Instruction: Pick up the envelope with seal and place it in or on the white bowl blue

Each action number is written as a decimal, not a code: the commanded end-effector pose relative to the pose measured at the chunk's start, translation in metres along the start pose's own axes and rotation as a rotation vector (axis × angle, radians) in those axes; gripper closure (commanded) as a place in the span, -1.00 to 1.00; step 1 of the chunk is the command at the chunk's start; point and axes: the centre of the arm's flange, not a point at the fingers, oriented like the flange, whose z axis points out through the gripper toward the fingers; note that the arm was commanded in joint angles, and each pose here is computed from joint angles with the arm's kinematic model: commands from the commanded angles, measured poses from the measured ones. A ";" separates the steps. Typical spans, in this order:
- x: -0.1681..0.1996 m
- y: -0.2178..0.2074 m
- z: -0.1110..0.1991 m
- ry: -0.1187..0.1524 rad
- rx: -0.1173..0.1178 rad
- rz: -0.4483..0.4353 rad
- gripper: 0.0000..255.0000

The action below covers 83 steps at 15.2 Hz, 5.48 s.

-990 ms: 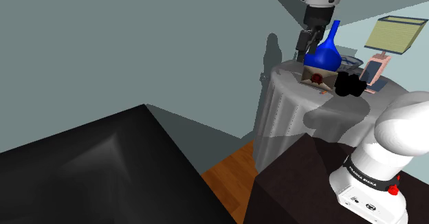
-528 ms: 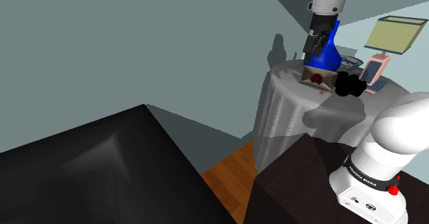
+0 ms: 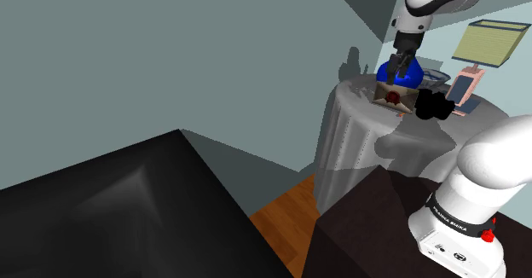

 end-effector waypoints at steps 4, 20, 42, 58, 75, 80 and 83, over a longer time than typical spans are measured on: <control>0.001 0.062 0.028 -0.015 0.018 0.021 -1.00; 0.000 0.089 0.081 -0.021 0.027 0.031 -1.00; -0.002 0.090 0.028 -0.021 0.027 0.031 1.00; -0.007 0.091 -0.056 -0.021 0.027 0.031 1.00; -0.014 0.275 -0.078 -0.021 0.027 0.031 1.00; -0.016 0.341 -0.080 -0.021 0.027 0.031 1.00; -0.018 0.381 -0.082 -0.021 0.027 0.031 1.00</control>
